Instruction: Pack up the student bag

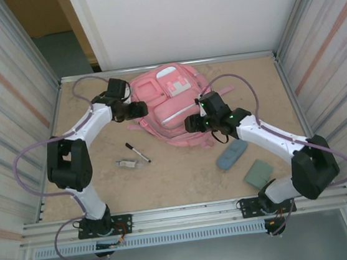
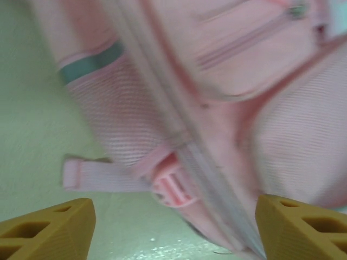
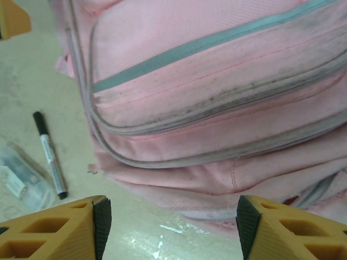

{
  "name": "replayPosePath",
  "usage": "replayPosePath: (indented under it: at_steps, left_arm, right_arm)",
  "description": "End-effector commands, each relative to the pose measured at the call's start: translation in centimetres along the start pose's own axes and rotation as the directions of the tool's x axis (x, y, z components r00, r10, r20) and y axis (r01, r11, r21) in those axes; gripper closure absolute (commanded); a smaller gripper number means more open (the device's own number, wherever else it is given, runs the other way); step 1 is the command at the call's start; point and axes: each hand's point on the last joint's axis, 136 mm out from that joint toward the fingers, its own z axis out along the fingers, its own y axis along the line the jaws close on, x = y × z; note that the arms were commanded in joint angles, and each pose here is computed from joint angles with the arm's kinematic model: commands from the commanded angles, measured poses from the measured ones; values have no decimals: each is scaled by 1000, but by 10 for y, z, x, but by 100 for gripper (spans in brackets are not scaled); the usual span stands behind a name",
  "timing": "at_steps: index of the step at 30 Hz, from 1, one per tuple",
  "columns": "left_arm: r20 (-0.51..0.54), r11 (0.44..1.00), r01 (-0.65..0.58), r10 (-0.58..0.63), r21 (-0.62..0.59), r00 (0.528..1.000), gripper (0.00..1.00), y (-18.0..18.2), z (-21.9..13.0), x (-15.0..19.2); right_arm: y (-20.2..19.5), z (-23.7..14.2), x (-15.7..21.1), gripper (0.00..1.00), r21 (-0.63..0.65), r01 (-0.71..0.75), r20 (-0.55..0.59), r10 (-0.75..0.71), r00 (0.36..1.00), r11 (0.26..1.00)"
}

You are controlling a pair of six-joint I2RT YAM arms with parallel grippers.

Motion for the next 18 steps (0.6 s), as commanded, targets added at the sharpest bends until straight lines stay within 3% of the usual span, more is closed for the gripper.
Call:
replayPosePath:
  at_steps: [1, 6, 11, 15, 18]
  left_arm:
    - [-54, 996, 67, -64, 54, 996, 16, -1, 18, 9]
    - [4, 991, 84, -85, 107, 996, 6, 1, 36, -6]
    - [32, 920, 141, -164, 365, 986, 8, -14, 55, -18]
    - [43, 916, 152, -181, 372, 983, 21, -12, 64, -14]
    - [5, 908, 165, -181, 384, 984, 43, -13, 69, -7]
  right_arm:
    - [7, 9, -3, 36, 11, 53, -6, -53, 999, 999]
    - [10, 19, 3, 36, 15, 57, -20, -57, 998, 998]
    - [12, 23, 9, 36, 28, 54, -17, -53, 998, 998]
    - [12, 28, 12, 36, 35, 53, -25, -52, 998, 998]
    - [10, 33, 15, 36, 40, 43, -27, -42, 999, 998]
